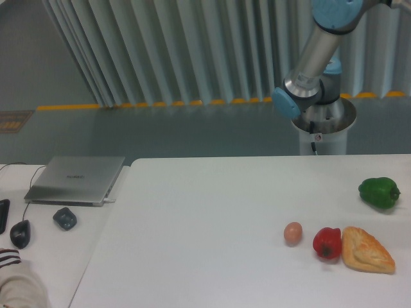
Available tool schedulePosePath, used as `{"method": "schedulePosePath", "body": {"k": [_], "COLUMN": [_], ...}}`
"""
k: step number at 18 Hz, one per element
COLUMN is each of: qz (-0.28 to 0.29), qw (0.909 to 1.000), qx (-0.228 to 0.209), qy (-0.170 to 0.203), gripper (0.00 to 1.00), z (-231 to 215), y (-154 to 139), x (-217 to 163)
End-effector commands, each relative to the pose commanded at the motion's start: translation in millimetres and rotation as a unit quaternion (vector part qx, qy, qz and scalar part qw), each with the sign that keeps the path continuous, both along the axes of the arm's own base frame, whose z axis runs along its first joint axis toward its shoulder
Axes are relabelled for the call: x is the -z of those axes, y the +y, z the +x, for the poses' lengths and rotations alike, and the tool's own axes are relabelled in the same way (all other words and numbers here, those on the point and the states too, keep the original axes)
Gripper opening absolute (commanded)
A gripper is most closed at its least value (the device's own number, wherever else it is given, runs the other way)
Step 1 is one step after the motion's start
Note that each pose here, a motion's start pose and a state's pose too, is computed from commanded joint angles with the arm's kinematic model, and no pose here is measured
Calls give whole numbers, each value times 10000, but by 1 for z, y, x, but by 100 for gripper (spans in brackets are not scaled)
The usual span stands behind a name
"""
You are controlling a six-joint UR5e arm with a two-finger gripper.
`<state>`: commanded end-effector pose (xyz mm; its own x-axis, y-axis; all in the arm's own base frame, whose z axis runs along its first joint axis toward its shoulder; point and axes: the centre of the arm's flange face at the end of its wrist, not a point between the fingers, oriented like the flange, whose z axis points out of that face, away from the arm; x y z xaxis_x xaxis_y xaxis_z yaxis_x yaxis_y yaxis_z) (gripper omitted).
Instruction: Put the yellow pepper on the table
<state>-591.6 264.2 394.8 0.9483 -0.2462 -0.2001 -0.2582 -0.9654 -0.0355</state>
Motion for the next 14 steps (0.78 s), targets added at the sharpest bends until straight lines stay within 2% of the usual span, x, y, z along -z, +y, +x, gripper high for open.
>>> {"method": "schedulePosePath", "body": {"k": [3, 6, 10, 14], "qz": [172, 163, 193, 45], "qw": [9996, 9982, 9985, 9983], "qx": [212, 542, 386, 430], "qy": [-80, -185, -350, -396], "gripper": [45, 45, 45, 45], "z": [29, 70, 120, 133], "y": [23, 61, 112, 130], "x": [-18, -11, 11, 40]}}
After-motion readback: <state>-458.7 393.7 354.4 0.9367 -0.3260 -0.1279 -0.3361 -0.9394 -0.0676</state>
